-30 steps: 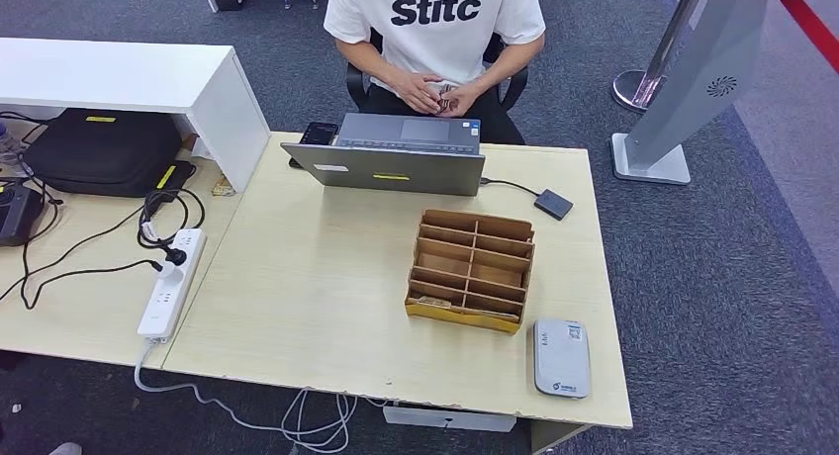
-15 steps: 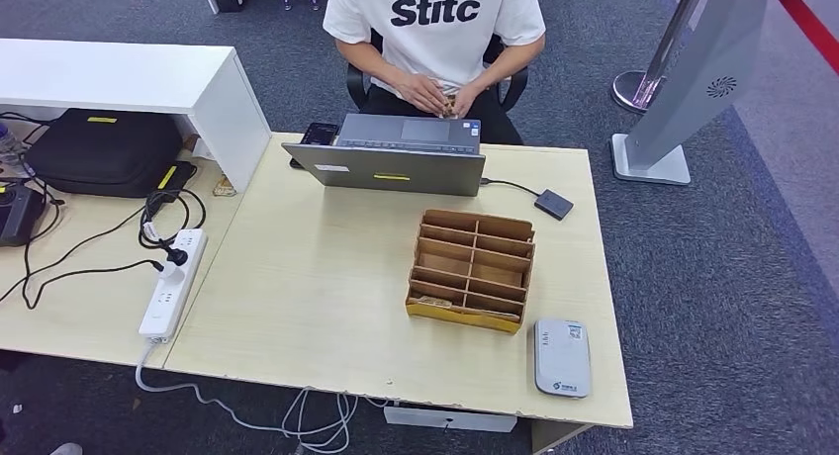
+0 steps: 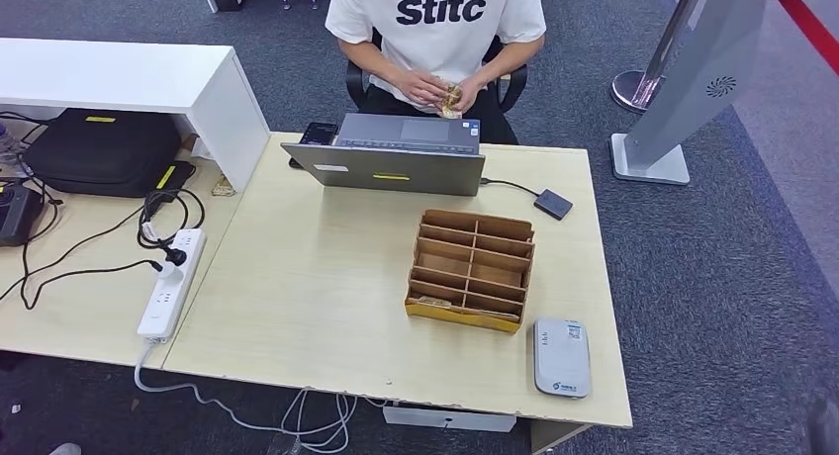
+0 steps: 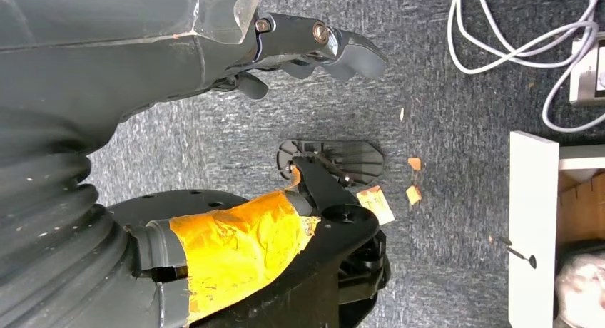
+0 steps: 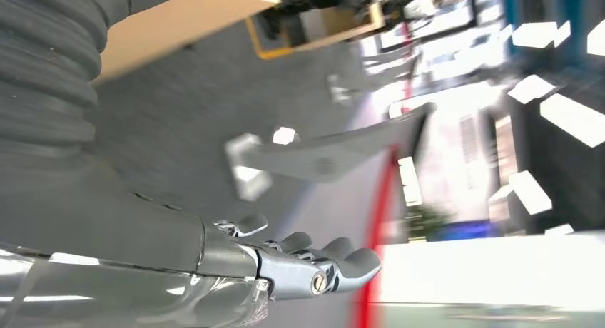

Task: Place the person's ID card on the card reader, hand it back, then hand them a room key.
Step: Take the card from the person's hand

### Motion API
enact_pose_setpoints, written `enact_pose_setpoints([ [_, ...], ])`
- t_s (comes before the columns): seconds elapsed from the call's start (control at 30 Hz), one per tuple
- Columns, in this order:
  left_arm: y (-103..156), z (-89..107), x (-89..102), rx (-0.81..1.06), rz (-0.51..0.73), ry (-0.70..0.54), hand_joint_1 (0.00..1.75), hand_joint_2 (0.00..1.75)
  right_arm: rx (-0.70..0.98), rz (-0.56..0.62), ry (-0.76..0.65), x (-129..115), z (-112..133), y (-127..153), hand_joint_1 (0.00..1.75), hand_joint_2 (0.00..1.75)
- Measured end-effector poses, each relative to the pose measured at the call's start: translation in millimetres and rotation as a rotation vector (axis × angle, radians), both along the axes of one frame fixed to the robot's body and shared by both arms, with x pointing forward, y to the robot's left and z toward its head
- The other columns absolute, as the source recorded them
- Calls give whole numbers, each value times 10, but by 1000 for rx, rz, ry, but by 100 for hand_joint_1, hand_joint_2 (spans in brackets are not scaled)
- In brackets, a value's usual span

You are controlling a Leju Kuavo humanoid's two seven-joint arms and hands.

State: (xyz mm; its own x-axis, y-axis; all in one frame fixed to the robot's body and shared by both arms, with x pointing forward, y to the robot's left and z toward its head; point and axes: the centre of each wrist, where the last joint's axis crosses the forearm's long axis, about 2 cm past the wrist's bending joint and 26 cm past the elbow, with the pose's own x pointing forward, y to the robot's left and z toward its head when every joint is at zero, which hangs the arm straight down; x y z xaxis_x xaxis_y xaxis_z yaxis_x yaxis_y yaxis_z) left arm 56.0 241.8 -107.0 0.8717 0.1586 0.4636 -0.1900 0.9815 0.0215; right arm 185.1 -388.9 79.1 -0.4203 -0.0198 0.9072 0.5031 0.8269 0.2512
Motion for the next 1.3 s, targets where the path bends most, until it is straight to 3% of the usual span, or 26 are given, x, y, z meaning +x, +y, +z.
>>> enact_pose_setpoints([
  [0.13,-3,0,-1,2,-11,-4,0,175,-216,67,-58,59,152,105,0,175],
  [0.43,-16,0,-9,-1,-15,-3,0,175,-275,109,-90,98,257,198,0,175],
  [0.57,-29,1,-8,-19,-9,-24,0,175,-406,131,-13,122,269,278,0,175],
  [0.67,-48,3,-7,-25,2,-38,0,175,-589,146,64,181,313,483,0,175],
  [0.83,-51,4,-7,-19,-11,-34,0,175,-909,77,95,354,534,1058,0,175],
  [1.03,-57,7,14,-23,-79,-24,0,175,-1062,121,51,783,1087,1775,0,175],
  [1.3,-70,19,89,-16,-205,-11,0,175,-1207,159,120,1668,1882,2169,0,175],
])
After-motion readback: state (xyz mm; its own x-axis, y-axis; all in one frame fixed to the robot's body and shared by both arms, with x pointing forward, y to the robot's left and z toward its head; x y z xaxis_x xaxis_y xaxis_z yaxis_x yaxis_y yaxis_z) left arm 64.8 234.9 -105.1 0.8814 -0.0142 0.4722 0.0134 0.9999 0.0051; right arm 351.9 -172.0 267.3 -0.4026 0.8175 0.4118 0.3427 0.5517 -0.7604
